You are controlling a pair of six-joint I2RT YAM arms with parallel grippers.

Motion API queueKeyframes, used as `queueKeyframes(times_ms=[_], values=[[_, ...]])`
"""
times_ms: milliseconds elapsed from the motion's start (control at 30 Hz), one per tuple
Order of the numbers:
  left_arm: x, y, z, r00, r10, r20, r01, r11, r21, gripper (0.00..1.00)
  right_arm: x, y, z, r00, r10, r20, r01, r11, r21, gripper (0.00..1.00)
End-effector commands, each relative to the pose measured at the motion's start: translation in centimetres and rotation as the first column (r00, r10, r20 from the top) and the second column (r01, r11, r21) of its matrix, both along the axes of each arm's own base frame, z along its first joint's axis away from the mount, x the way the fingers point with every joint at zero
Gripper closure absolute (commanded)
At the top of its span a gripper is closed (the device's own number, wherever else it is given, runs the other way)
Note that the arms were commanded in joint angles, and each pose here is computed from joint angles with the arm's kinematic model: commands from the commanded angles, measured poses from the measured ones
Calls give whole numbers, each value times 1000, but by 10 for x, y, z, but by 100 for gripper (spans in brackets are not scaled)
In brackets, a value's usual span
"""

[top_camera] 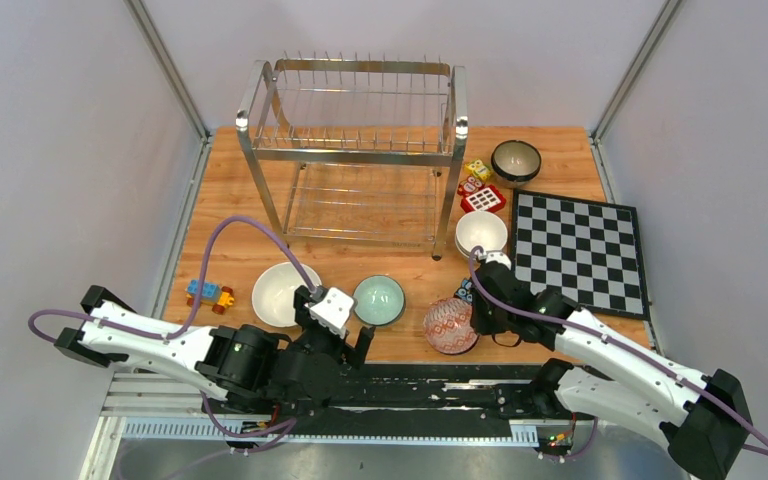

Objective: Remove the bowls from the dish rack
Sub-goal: Place the bowl with the bowl.

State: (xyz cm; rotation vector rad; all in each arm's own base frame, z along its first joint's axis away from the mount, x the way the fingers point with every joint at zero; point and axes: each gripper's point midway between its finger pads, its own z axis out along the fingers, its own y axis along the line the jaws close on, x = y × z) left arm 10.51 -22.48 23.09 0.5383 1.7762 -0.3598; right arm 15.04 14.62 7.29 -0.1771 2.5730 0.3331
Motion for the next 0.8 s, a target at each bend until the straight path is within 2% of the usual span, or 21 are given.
queueKeyframes(times_ms=[0, 367, 500, 633, 767], values=[[2, 1, -5, 1000, 29, -3, -29, 1000, -12, 0, 1, 5, 0, 1000, -13, -5, 13, 999, 41, 85], [2, 2, -9, 1000, 31, -5, -31, 1000, -4, 0, 0, 4, 11, 1000, -9, 7, 8, 999, 49, 61], [2, 2, -9, 999, 32, -7, -32, 999, -5, 0, 0, 0, 19, 1000, -7, 22, 6, 999, 43, 56], [2, 2, -11, 999, 32, -6, -32, 999, -4, 0, -2, -4, 22, 1000, -6, 29, 5, 999, 35, 56], [3, 1, -11, 999, 33, -2, -33, 999, -1, 0, -5, -7, 18, 1000, -5, 19, 5, 1000, 27, 68]])
